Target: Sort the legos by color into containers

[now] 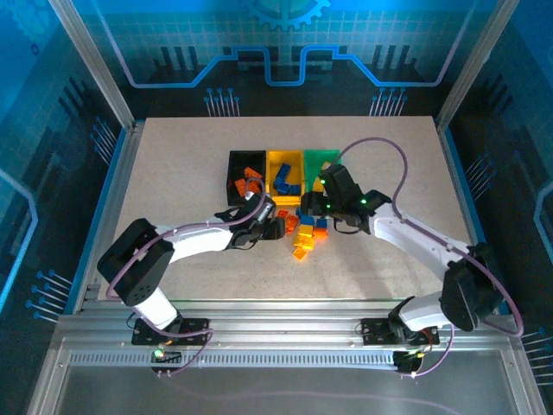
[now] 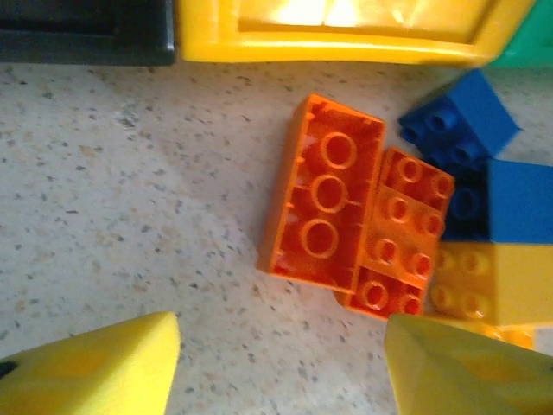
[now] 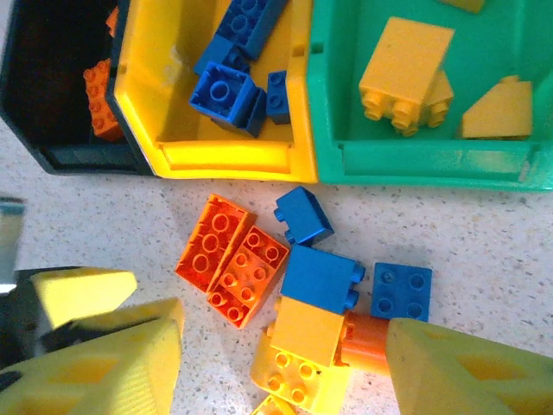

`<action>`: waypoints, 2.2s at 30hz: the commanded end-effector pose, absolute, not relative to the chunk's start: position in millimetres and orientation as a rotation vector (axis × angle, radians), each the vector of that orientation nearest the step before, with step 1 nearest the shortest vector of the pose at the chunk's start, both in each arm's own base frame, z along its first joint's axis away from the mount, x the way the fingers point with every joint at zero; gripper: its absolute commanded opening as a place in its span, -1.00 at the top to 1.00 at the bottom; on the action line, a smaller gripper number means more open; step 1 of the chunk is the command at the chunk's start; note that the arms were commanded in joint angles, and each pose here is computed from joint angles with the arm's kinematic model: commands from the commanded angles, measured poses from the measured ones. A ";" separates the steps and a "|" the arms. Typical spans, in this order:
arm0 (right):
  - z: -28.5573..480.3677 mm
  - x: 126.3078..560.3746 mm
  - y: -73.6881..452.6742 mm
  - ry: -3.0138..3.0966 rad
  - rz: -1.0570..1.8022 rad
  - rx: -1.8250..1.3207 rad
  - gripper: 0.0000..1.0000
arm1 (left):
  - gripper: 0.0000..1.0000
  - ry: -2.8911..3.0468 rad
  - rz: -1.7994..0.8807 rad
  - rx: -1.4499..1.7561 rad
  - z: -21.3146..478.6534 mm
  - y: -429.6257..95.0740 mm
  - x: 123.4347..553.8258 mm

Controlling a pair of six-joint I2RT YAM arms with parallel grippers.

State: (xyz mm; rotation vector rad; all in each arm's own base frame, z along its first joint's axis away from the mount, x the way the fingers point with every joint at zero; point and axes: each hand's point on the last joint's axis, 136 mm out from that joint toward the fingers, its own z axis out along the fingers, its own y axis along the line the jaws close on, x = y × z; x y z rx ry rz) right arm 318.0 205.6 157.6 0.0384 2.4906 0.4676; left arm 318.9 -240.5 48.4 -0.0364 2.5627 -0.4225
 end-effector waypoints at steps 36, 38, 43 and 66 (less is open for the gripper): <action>192.6 303.4 168.2 2.338 0.578 0.141 -0.33 | -0.77 2.571 -0.400 -0.026 82.7 -202.0 259.9; 191.0 303.5 167.4 2.343 0.573 0.144 -0.33 | -0.98 2.556 -0.404 -0.003 87.2 -211.1 268.6; 189.7 302.3 166.1 2.351 0.565 0.144 -0.33 | -0.98 2.571 -0.315 0.029 86.2 -214.5 282.1; 183.5 294.7 154.5 2.347 0.557 0.175 -0.34 | 0.15 2.792 0.007 0.246 9.4 -199.7 257.4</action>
